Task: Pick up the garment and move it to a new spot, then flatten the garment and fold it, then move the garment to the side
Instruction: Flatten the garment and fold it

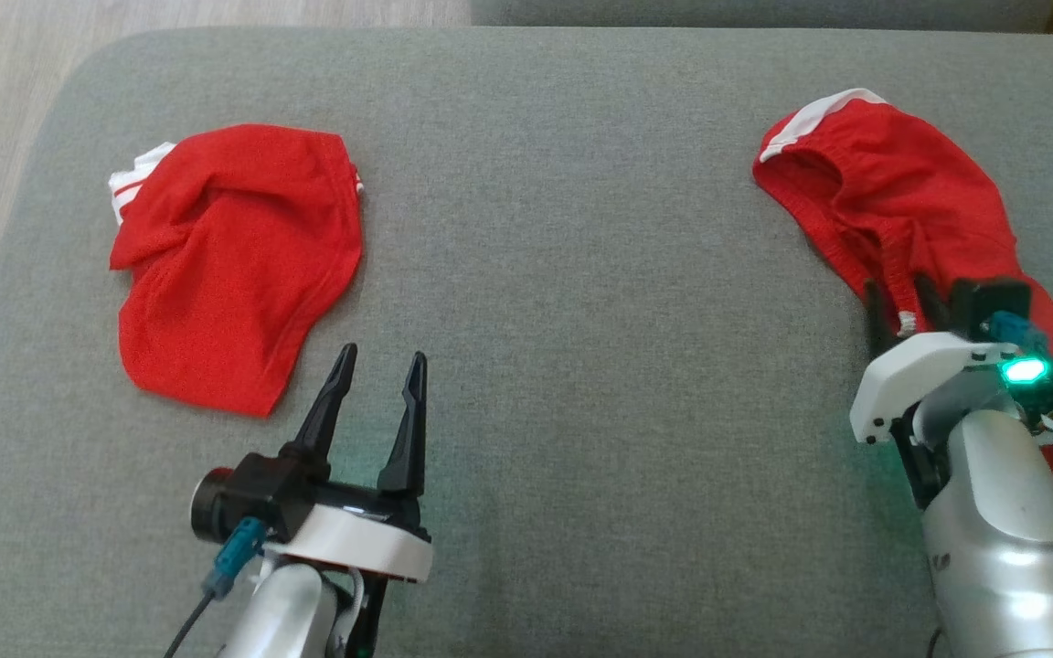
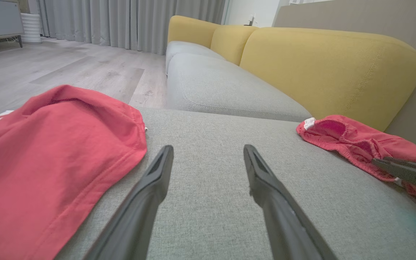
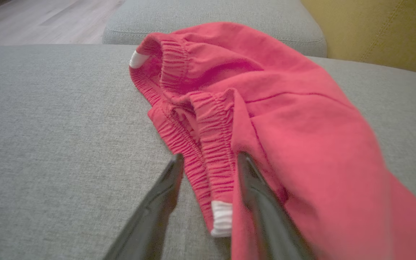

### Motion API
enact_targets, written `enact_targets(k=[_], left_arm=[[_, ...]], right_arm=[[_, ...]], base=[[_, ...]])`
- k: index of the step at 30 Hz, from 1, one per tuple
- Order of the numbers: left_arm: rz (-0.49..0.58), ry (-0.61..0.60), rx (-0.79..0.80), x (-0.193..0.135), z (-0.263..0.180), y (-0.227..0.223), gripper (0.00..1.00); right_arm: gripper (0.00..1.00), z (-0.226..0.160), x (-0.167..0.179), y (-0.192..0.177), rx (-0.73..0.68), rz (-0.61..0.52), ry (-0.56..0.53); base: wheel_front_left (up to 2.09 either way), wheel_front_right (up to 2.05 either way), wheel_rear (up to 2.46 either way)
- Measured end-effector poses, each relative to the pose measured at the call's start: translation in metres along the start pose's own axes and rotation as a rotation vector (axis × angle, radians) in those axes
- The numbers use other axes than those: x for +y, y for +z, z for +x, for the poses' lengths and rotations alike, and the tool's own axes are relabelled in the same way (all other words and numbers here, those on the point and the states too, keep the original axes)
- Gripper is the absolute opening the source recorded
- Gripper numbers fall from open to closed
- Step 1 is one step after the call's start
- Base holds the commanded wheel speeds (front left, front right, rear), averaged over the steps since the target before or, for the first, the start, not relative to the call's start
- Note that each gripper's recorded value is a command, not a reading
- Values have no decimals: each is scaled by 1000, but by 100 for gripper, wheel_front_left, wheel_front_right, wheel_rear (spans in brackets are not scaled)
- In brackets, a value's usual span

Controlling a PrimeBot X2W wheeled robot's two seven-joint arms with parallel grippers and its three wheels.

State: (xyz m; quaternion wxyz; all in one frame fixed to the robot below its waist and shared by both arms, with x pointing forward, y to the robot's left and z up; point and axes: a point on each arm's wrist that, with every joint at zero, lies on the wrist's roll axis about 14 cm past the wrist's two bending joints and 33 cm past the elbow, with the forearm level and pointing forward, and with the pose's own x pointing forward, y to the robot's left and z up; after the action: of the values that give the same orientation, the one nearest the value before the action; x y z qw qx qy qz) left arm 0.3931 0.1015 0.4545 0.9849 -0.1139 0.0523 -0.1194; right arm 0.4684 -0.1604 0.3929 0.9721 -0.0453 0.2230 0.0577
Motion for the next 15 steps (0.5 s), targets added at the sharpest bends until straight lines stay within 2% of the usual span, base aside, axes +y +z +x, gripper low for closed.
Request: enact_targets(k=[9,15], left_arm=[[-5,-8,-11,-5,1,4,100],[2,-27,-35,-12,1,12,100]], right_arm=[[0,-3,-5,-3,-7,-13,-12],[0,-8,17,28,-134,18,58]], base=[[0,0,0],[0,0,0]])
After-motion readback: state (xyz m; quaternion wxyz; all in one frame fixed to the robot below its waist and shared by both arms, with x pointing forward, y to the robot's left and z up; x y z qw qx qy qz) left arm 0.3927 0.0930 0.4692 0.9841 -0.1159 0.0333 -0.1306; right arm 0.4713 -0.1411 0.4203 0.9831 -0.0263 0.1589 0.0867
